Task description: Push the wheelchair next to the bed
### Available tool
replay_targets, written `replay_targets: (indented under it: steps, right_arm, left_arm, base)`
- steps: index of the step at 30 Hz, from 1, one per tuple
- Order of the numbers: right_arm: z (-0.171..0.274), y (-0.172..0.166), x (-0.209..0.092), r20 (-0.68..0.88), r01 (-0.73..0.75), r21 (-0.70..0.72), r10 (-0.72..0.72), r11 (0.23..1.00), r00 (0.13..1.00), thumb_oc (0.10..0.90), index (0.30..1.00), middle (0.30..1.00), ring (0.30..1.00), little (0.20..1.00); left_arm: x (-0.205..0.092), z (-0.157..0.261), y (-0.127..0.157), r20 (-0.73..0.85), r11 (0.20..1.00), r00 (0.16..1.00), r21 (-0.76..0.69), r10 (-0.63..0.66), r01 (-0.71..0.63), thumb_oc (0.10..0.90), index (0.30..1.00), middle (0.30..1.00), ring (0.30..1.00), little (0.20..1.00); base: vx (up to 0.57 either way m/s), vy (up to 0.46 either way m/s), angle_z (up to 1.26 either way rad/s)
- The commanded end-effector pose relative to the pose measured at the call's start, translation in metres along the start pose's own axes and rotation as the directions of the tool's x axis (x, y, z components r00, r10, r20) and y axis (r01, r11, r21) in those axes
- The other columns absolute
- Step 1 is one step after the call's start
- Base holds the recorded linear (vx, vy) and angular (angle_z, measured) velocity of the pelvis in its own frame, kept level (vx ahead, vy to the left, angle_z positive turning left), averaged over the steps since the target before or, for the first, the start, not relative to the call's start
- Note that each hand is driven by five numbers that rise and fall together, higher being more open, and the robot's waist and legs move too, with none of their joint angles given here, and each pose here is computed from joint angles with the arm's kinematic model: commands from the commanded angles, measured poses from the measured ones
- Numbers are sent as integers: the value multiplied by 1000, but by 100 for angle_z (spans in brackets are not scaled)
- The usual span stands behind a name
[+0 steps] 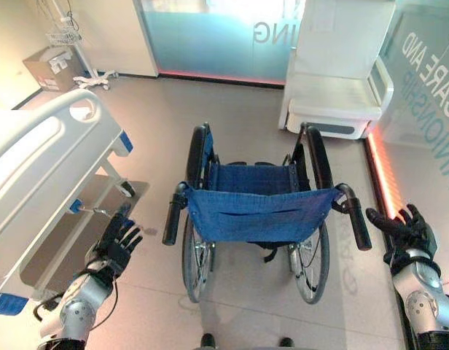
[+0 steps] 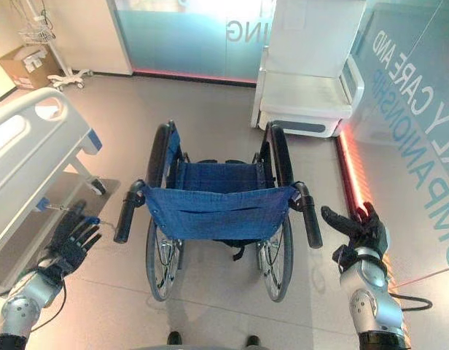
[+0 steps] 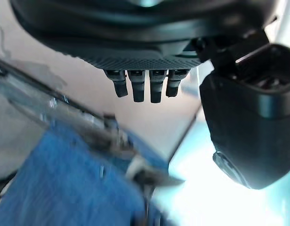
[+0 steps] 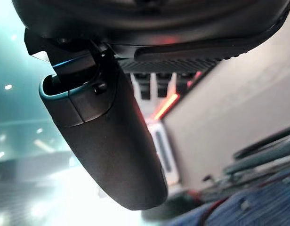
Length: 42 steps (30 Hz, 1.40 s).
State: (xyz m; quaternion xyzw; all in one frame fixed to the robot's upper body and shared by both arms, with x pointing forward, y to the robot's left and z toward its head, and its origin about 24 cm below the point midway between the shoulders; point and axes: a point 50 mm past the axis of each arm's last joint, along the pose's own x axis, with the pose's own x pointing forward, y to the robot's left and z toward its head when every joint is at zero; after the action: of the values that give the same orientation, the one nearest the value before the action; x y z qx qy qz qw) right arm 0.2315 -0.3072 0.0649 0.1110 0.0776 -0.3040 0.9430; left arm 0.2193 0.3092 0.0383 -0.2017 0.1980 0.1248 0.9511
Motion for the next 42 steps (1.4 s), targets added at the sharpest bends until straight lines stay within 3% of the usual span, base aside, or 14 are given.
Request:
replay_targets:
  steps: [1, 6, 15, 21, 27, 32, 37, 42]
  right_arm:
    - [85, 23, 3, 327, -98, -34, 104, 995, 939, 800, 900, 900, 900, 900]
    - [106, 28, -8, 409, -145, -33, 146, 989, 901, 800, 900, 900, 900, 900]
    - [122, 35, -21, 430, -255, -9, 233, 967, 872, 800, 900, 900, 900, 900]
    - [140, 41, -31, 405, -372, -40, 356, 927, 842, 800, 900, 900, 900, 900]
    - [142, 51, -47, 340, -561, -69, 548, 825, 764, 800, 900, 900, 900, 900]
    - [141, 51, -49, 327, -547, -128, 556, 827, 764, 800, 900, 900, 900, 900]
    - [141, 47, -50, 268, -532, -183, 563, 827, 782, 800, 900, 900, 900, 900]
    - [139, 40, -51, 230, -515, -225, 558, 827, 797, 800, 900, 900, 900, 900]
  left_arm:
    - [5, 61, -33, 141, 976, 970, 121, -197, 180, 800, 900, 900, 900, 900]
    - [-6, 70, -50, 52, 933, 949, 206, -310, 294, 800, 900, 900, 900, 900]
    - [-22, 87, -72, 62, 886, 902, 226, -428, 405, 800, 900, 900, 900, 900]
    - [-30, 101, -63, -5, 817, 933, 481, -360, 318, 800, 900, 900, 900, 900]
    - [-47, 124, -56, 46, 815, 923, 487, -383, 314, 800, 900, 900, 900, 900]
    - [-52, 126, -62, 56, 812, 904, 464, -425, 353, 800, 900, 900, 900, 900]
    - [-64, 133, -68, 33, 719, 896, 610, -443, 333, 800, 900, 900, 900, 900]
    - [-73, 139, -65, 47, 705, 894, 634, -445, 317, 800, 900, 900, 900, 900]
  base:
    - [4, 11, -4]
    - [0, 7, -2]
    - [0, 0, 0]
    - [-6, -1, 0]
    - [-5, 0, 0]
    - [0, 0, 0]
    - [0, 0, 0]
    - [0, 0, 0]
